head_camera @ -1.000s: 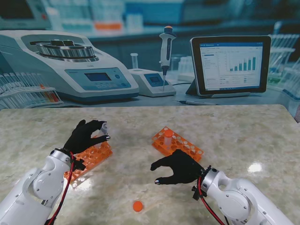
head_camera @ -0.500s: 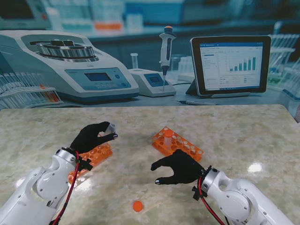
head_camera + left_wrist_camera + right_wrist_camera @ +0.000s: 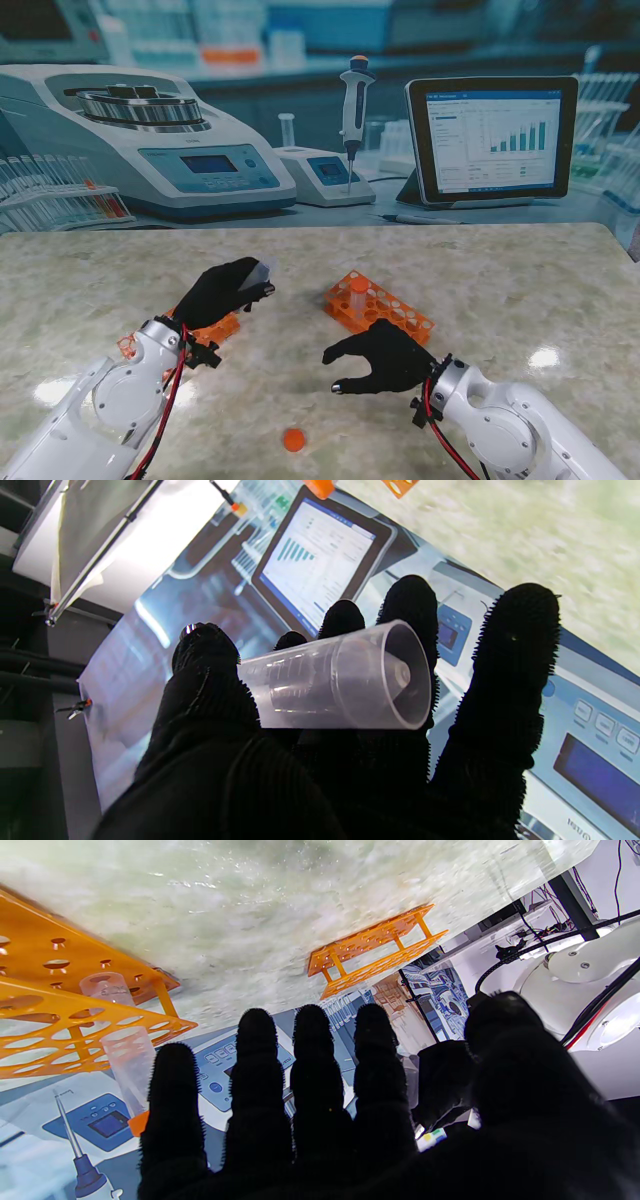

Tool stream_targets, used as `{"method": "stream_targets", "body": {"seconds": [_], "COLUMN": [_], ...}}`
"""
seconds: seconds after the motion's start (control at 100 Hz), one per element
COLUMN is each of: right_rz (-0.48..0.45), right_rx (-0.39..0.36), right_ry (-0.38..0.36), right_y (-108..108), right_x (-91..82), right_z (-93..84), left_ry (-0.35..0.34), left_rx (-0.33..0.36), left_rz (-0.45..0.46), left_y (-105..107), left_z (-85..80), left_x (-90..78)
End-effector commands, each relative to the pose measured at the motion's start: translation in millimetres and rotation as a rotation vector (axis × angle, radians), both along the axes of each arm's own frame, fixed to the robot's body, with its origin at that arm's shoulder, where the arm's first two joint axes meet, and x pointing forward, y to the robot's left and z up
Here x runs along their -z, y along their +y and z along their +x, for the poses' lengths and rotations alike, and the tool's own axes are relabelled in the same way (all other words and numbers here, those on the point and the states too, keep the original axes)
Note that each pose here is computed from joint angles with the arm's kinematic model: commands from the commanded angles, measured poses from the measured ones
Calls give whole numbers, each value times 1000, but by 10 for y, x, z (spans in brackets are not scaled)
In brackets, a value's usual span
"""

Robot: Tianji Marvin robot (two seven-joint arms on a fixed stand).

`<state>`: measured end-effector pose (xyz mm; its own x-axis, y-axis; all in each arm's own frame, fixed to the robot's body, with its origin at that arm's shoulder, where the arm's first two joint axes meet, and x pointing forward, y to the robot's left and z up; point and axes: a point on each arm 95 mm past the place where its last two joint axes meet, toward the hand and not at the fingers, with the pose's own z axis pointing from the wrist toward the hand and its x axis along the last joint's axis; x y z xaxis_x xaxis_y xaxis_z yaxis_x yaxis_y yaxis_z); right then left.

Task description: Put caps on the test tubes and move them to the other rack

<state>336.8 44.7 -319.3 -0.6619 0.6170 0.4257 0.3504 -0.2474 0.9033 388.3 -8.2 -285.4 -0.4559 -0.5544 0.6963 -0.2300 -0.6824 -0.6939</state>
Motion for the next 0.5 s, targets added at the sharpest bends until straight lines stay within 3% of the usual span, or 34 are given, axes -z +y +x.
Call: {"method": "stream_targets", "body": {"seconds": [0.0, 0.49], "right_rz": [3, 6], "right_rx": [-3, -2], "right_ry": [5, 6], "right_y": [17, 20], "right_x": [12, 9], "right_z": [-28, -30], "left_ry": [-4, 21], "left_rx": [7, 28], "left_rz": [-24, -64], "left_y": [-75, -142], "left_z": [1, 29], "left_x": [-18, 0]}}
